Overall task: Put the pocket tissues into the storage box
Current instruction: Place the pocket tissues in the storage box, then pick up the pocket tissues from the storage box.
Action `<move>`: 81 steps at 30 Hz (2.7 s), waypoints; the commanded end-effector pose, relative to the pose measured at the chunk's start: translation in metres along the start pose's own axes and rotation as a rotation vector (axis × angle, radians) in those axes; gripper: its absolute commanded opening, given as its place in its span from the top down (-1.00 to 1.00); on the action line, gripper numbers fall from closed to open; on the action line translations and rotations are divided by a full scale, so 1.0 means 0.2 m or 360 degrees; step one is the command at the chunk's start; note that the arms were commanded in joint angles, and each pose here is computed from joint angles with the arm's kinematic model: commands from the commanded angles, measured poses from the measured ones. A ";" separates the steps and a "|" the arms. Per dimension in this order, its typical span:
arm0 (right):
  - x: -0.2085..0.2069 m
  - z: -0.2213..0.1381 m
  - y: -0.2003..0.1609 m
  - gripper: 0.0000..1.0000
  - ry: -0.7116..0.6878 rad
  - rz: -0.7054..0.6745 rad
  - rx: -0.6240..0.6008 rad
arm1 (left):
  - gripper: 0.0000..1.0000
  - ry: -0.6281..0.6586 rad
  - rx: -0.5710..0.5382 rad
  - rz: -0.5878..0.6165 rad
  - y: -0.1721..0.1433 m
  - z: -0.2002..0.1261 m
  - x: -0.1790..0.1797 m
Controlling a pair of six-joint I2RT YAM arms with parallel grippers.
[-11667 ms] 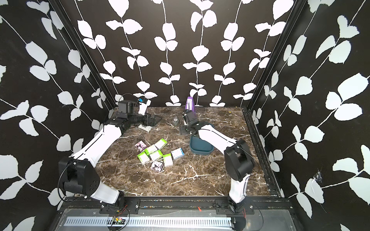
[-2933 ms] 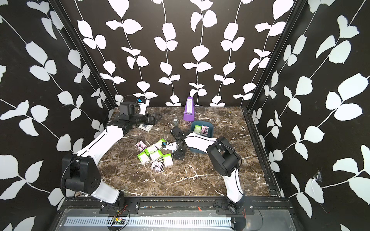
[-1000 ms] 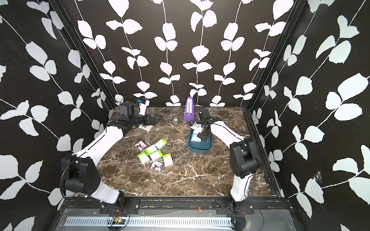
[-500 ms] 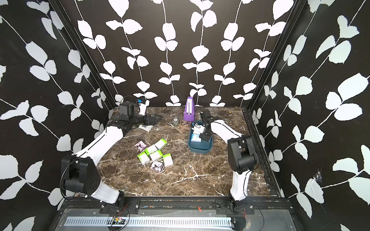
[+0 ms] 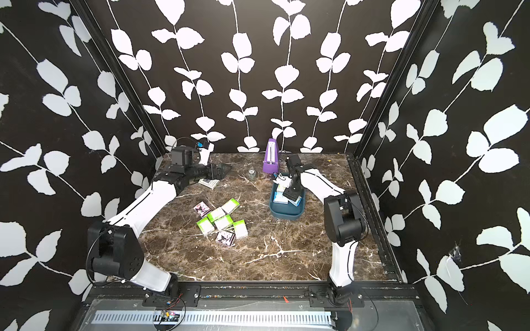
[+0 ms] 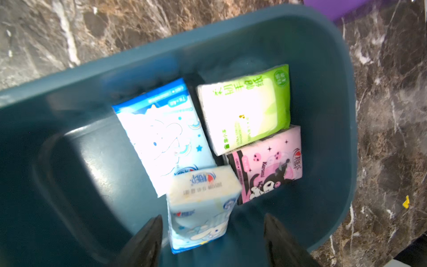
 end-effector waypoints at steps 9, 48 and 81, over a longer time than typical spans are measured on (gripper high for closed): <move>-0.03 -0.10 0.00 -0.50 0.0031 0.0464 -0.0040 | -0.98 -0.0021 -0.0046 0.0037 0.03 -0.05 -0.03; 0.07 0.13 -0.10 -0.29 0.0315 0.0353 -0.0109 | -0.98 -0.0035 -0.0060 0.0028 0.07 -0.04 -0.04; 0.07 0.16 -0.10 -0.21 0.0341 0.0400 -0.0073 | -0.98 -0.0016 -0.0054 0.0036 0.04 -0.04 -0.02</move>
Point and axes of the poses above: each gripper's point midway between its finger pads, its own z axis out along the fingers, its own x axis along the line the jaws close on, y = z × x, the point moved 5 cm from there along -z, back along the fingers, and after that the axes turned 9 degrees about -z, right-handed, at the moved point
